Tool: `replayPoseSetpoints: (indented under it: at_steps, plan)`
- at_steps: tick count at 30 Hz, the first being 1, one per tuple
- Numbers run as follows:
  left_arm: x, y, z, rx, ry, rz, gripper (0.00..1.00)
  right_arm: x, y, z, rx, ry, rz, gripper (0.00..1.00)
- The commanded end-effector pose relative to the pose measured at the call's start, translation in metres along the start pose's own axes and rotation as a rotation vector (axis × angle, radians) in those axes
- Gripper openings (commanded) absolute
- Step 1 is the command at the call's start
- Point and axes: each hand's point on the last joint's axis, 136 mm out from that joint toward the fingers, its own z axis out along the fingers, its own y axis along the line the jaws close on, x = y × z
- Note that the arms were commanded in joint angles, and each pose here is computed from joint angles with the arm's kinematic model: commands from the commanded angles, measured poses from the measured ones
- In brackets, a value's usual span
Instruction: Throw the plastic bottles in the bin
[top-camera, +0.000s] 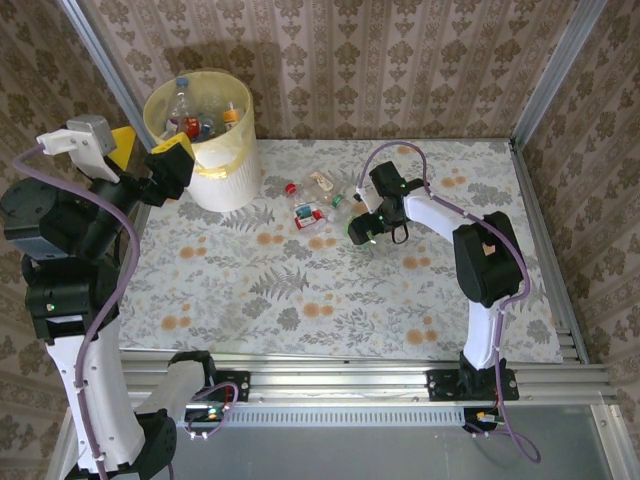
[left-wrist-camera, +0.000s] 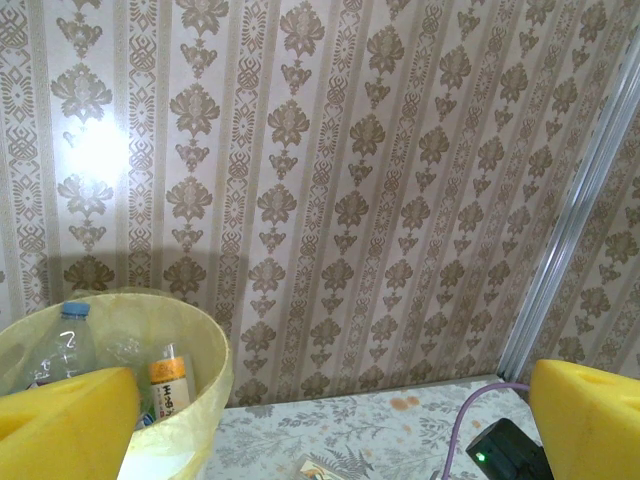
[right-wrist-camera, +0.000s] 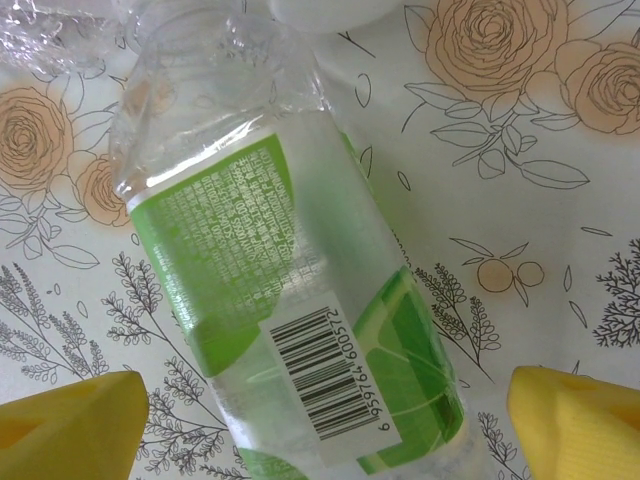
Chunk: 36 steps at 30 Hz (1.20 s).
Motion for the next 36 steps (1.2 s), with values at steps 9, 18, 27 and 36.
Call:
replayPoseSetpoints:
  at_steps: [9,18,27,36]
  plan:
    - [0.001,-0.004,-0.002,0.017,-0.002,-0.009,1.00,0.003,0.002,0.011,-0.031,0.037,-0.004,0.83]
    - [0.003,-0.004,0.000,0.021,0.004,-0.012,1.00,0.008,0.004,0.015,-0.038,0.049,0.013,0.73]
    - [0.007,-0.004,0.002,0.032,0.006,-0.028,1.00,0.010,0.010,0.006,-0.043,0.022,0.018,0.57]
    - [0.019,-0.001,0.010,0.060,0.011,-0.083,1.00,0.012,0.019,-0.015,-0.060,-0.019,0.014,0.52]
